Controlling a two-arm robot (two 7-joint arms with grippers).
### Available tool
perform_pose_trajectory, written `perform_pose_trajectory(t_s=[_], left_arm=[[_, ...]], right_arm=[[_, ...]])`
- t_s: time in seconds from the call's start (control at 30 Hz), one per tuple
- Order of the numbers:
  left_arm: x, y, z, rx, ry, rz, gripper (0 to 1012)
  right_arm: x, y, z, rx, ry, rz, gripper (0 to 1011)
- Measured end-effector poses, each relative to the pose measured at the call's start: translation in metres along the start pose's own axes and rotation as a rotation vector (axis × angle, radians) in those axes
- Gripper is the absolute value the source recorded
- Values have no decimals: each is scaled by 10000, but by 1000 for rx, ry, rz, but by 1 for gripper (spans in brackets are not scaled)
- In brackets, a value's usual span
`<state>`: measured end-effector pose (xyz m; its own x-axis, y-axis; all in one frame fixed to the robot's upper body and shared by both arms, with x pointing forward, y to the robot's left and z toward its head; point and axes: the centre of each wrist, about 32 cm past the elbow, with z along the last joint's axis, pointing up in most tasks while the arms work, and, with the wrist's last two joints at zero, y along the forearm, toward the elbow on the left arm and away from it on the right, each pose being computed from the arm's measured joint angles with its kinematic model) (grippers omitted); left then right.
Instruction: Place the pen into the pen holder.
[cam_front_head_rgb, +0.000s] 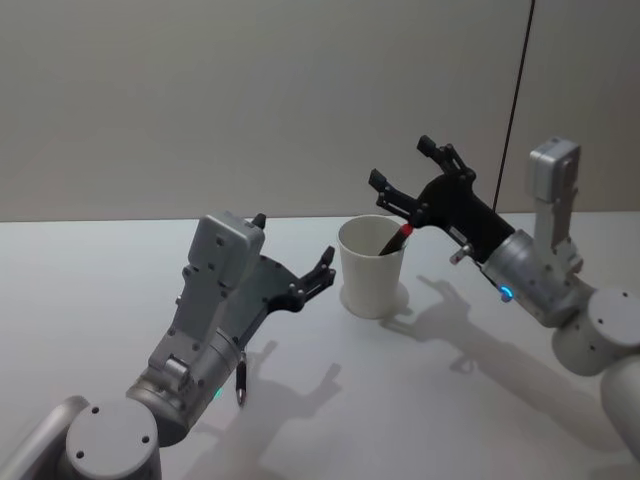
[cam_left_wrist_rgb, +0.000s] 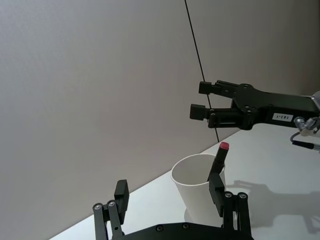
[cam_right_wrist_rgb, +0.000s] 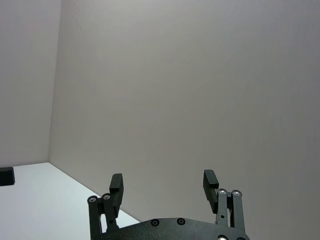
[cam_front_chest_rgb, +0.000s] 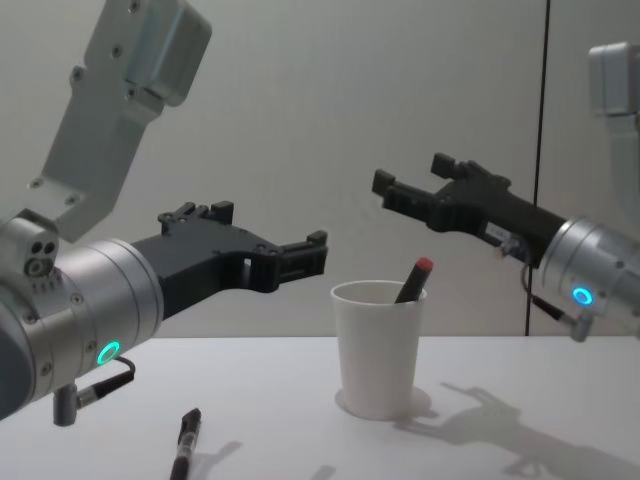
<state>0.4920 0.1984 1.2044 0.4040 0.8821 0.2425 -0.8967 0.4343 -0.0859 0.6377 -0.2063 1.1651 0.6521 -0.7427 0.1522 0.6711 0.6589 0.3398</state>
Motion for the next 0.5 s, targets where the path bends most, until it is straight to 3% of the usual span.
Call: perform_pose_trajectory(t_s=[0.5], left_arm=[[0,0,0,0,0,0,1001]], right_arm=[[-138,-308,282,-38,-19,-52,1001]])
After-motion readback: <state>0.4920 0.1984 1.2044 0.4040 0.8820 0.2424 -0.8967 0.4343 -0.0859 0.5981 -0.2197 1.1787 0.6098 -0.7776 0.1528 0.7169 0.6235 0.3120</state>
